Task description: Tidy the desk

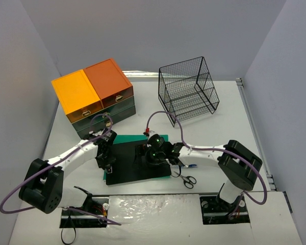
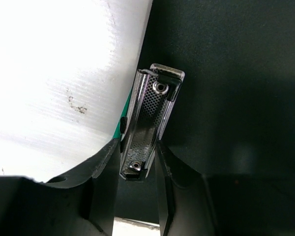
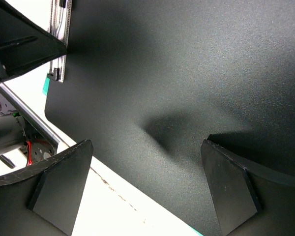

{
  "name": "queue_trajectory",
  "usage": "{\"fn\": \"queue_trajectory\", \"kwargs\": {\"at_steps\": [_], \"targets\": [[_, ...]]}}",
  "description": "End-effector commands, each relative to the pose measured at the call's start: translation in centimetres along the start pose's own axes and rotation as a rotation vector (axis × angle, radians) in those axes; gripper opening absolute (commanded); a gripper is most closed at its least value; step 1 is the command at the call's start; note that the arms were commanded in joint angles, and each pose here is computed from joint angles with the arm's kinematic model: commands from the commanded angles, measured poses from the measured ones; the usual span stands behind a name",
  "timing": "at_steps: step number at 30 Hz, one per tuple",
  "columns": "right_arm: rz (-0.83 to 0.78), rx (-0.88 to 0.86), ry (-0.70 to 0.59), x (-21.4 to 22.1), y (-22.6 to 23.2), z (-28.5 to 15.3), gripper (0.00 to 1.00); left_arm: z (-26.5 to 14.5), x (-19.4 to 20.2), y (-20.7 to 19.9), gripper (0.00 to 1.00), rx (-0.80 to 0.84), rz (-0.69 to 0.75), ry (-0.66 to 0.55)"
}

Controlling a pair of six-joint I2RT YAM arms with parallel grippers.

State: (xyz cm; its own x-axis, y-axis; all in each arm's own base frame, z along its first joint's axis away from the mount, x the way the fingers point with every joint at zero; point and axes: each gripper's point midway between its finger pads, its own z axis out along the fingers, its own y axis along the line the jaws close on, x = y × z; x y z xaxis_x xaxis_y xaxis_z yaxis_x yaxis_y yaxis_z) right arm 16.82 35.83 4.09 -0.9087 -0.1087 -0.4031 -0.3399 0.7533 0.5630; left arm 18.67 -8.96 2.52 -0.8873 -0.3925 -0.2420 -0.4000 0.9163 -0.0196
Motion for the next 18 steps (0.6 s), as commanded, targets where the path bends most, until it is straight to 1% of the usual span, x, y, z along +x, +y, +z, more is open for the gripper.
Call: {"fn": "queue_trajectory", "kwargs": {"at_steps": [1,11,15,17,18], "targets": [[0.011,0.070,0.080,2.3,-1.3,-0.4,0.89,-2.2,-1.7,-1.5,0.00,0.056,-0.041,-0.042],[-0.044,0.077,0.008,0.0,0.5,-2.4,0.89,-6.3,-3.8,-2.2,0.00,0.112,-0.017,-0.115],[-0.082,0.079,-0.043,-1.2,1.5,-3.6,0.90,-7.4,-4.4,-2.8,0.00,0.141,-0.003,-0.128],[-0.115,0.080,-0.103,-2.1,2.3,-4.6,0.90,-7.9,-4.6,-3.0,0.00,0.144,0.009,-0.125],[-0.130,0.086,-0.109,-2.1,2.5,-5.1,0.90,-8.0,-4.7,-3.1,0.00,0.145,0.014,-0.124]]}}
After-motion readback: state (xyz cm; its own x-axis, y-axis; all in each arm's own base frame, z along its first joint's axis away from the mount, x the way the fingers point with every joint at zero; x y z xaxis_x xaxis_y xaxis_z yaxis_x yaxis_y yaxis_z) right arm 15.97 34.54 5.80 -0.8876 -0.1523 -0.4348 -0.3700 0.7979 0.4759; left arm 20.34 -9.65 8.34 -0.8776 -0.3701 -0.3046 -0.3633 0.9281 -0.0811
